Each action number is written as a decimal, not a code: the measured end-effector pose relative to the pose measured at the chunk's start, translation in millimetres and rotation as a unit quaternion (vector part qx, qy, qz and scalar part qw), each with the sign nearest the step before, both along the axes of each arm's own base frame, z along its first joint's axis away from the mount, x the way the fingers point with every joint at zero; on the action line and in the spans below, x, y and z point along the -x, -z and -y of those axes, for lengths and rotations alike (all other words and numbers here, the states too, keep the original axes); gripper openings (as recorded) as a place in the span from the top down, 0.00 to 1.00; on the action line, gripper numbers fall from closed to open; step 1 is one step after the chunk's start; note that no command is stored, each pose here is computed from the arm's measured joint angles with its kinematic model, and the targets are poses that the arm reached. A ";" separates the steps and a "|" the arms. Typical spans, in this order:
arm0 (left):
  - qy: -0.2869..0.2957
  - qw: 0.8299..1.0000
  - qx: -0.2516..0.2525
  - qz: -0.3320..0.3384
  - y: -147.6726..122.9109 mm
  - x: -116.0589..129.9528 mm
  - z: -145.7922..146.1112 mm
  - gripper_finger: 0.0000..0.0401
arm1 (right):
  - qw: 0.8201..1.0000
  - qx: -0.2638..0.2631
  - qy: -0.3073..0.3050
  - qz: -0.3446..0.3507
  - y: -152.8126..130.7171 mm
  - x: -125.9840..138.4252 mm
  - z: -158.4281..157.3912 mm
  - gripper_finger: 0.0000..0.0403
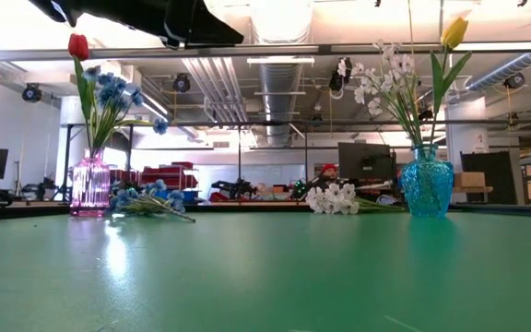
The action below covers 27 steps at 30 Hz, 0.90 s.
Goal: Sort flowers into vase by color
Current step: Put the yellow tulip into the blue vase
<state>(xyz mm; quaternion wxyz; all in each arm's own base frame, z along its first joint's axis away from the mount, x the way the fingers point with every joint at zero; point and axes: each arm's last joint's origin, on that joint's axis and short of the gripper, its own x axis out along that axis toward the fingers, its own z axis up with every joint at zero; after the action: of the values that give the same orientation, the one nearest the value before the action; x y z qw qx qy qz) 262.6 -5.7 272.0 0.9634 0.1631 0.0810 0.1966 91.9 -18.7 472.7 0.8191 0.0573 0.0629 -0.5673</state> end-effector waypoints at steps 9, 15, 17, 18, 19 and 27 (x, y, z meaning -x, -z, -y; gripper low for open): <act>0.001 1.000 0.001 0.008 -1.4 -0.2 0.1 0.45 | 0.999 0.004 0.046 -0.028 43.1 -28.2 -2.2 0.97; 0.001 1.000 0.001 0.009 -1.7 -0.2 0.1 0.45 | 0.998 -0.004 0.056 -0.028 68.2 -39.0 -3.2 0.97; 0.001 1.000 0.001 0.011 -2.0 -0.2 0.1 0.45 | 0.998 -0.016 0.050 -0.025 75.6 -43.3 -3.8 0.97; 0.001 1.000 0.001 0.011 -2.1 -0.2 0.1 0.45 | 0.998 -0.020 0.048 -0.021 79.0 -46.1 -4.2 0.97; 0.001 1.000 0.001 0.012 -2.2 -0.2 0.1 0.45 | 0.999 -0.024 0.045 -0.016 82.0 -49.4 -4.6 0.97; 0.001 1.000 0.001 0.011 -2.1 -0.2 0.1 0.45 | 0.999 -0.013 0.036 -0.022 88.7 -62.9 -3.3 0.97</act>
<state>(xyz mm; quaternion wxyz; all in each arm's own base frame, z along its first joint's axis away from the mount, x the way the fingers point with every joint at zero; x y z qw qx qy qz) 262.8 -5.7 274.1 0.9647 0.1600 0.0699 0.1969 154.9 -15.4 384.0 0.7956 0.0575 0.0858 -0.5970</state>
